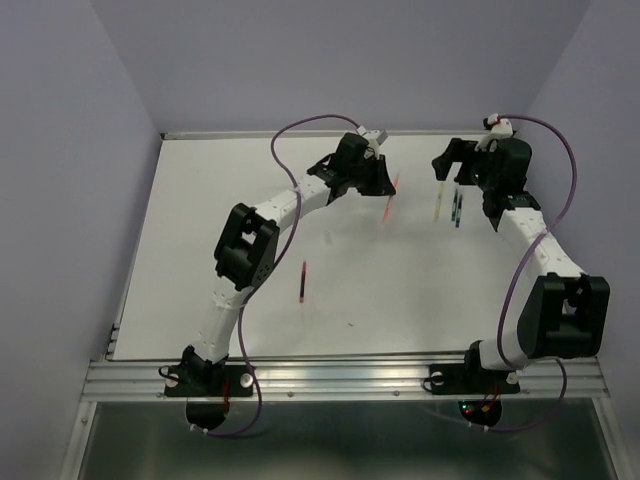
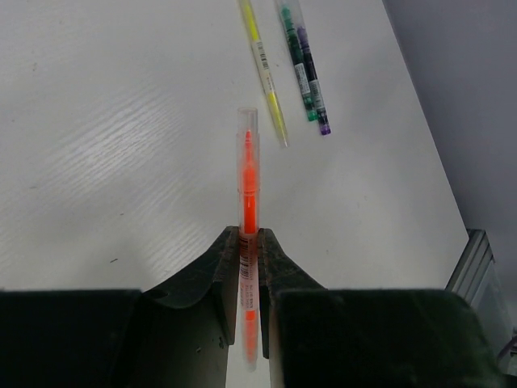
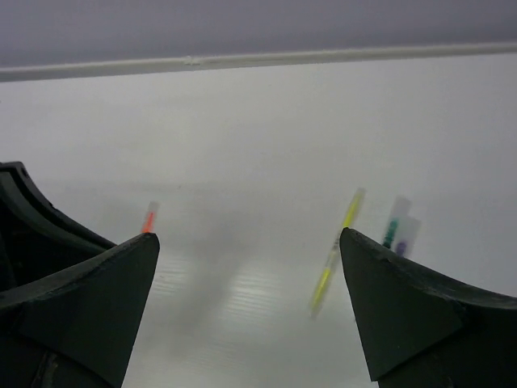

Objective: Insert the pens into the pen caps

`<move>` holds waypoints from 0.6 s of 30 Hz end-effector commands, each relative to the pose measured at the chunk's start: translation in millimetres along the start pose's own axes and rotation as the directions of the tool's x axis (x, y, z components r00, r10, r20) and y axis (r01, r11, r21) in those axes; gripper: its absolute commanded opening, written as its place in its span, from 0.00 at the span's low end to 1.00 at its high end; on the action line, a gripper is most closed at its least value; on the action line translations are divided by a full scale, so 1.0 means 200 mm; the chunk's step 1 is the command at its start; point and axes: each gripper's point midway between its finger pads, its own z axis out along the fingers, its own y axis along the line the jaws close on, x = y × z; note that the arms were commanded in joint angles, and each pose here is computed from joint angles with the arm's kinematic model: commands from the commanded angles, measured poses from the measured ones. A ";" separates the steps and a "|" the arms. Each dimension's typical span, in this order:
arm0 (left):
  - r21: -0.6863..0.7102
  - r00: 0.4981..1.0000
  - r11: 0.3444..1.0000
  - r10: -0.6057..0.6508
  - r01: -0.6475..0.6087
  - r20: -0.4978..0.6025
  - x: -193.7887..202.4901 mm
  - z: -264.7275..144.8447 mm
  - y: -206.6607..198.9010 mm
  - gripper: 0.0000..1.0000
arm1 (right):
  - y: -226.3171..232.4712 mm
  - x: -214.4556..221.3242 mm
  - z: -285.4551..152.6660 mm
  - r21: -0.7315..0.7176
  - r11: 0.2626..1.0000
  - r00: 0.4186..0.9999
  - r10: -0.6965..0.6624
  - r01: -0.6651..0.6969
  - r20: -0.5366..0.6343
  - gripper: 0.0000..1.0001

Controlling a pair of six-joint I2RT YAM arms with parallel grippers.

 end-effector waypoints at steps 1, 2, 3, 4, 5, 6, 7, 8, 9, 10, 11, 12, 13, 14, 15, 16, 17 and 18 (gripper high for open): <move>0.088 0.988 0.993 0.064 -0.077 0.143 -0.21 -0.19 -0.25 0.00 | 0.22 -0.01 0.00 -0.190 0.929 0.948 0.316 -0.319 -0.047 1.00; 0.094 0.987 0.993 0.054 -0.068 0.149 -0.22 -0.20 -0.26 0.00 | 0.27 0.01 -0.02 -0.242 0.905 0.937 0.340 -0.349 -0.076 1.00; 0.092 0.988 0.994 0.036 -0.050 0.149 -0.22 -0.20 -0.26 0.00 | 0.36 0.03 -0.05 -0.336 0.873 0.936 0.332 -0.353 -0.120 1.00; 0.073 0.986 0.997 0.013 -0.025 0.164 -0.23 -0.20 -0.24 0.00 | 0.39 0.06 -0.07 -0.369 0.857 0.933 0.335 -0.361 -0.133 1.00; 0.070 0.985 0.997 -0.020 0.009 0.169 -0.24 -0.20 -0.25 0.00 | 0.41 0.07 -0.08 -0.386 0.842 0.926 0.349 -0.378 -0.146 1.00; 0.058 0.983 0.998 -0.045 0.035 0.178 -0.25 -0.20 -0.24 0.00 | 0.42 0.07 -0.09 -0.396 0.838 0.927 0.345 -0.375 -0.148 1.00; 0.050 0.980 0.997 -0.061 0.053 0.188 -0.26 -0.21 -0.23 0.00 | 0.44 0.07 -0.10 -0.423 0.829 0.930 0.335 -0.366 -0.149 1.00; 0.039 0.975 0.995 -0.098 0.092 0.197 -0.27 -0.20 -0.22 0.00 | 0.44 0.09 -0.11 -0.429 0.829 0.933 0.325 -0.360 -0.156 1.00; 0.034 0.972 0.993 -0.118 0.113 0.203 -0.27 -0.21 -0.22 0.00 | 0.45 0.11 -0.11 -0.436 0.823 0.932 0.323 -0.364 -0.168 1.00; 0.031 0.969 0.992 -0.128 0.124 0.210 -0.28 -0.21 -0.22 0.00 | 0.45 0.12 -0.11 -0.439 0.821 0.931 0.320 -0.366 -0.176 1.00; 0.028 0.966 0.989 -0.148 0.146 0.213 -0.28 -0.20 -0.21 0.00 | 0.45 0.13 -0.10 -0.441 0.819 0.930 0.320 -0.369 -0.182 1.00; 0.036 0.959 0.983 -0.182 0.178 0.217 -0.28 -0.21 -0.22 0.00 | 0.46 0.14 -0.11 -0.455 0.810 0.929 0.315 -0.369 -0.193 1.00; 0.039 0.956 0.981 -0.195 0.191 0.220 -0.29 -0.21 -0.22 0.00 | 0.49 0.15 -0.11 -0.471 0.803 0.931 0.304 -0.365 -0.202 1.00; 0.051 0.952 0.978 -0.211 0.205 0.220 -0.29 -0.20 -0.23 0.00 | 0.49 0.16 -0.11 -0.478 0.803 0.935 0.294 -0.355 -0.200 1.00; 0.074 0.949 0.972 -0.233 0.222 0.213 -0.29 -0.20 -0.25 0.00 | 0.54 0.18 -0.12 -0.497 0.797 0.939 0.274 -0.342 -0.206 0.99; 0.102 0.951 0.969 -0.240 0.224 0.195 -0.28 -0.20 -0.28 0.00 | 0.55 0.18 -0.11 -0.506 0.797 0.944 0.260 -0.329 -0.204 0.99; 0.122 0.949 0.966 -0.248 0.228 0.192 -0.29 -0.20 -0.30 0.00 | 0.54 0.20 -0.10 -0.500 0.802 0.944 0.257 -0.327 -0.206 0.96; 0.139 0.951 0.964 -0.249 0.225 0.185 -0.29 -0.21 -0.33 0.00 | 0.56 0.19 -0.10 -0.512 0.796 0.946 0.249 -0.322 -0.209 0.94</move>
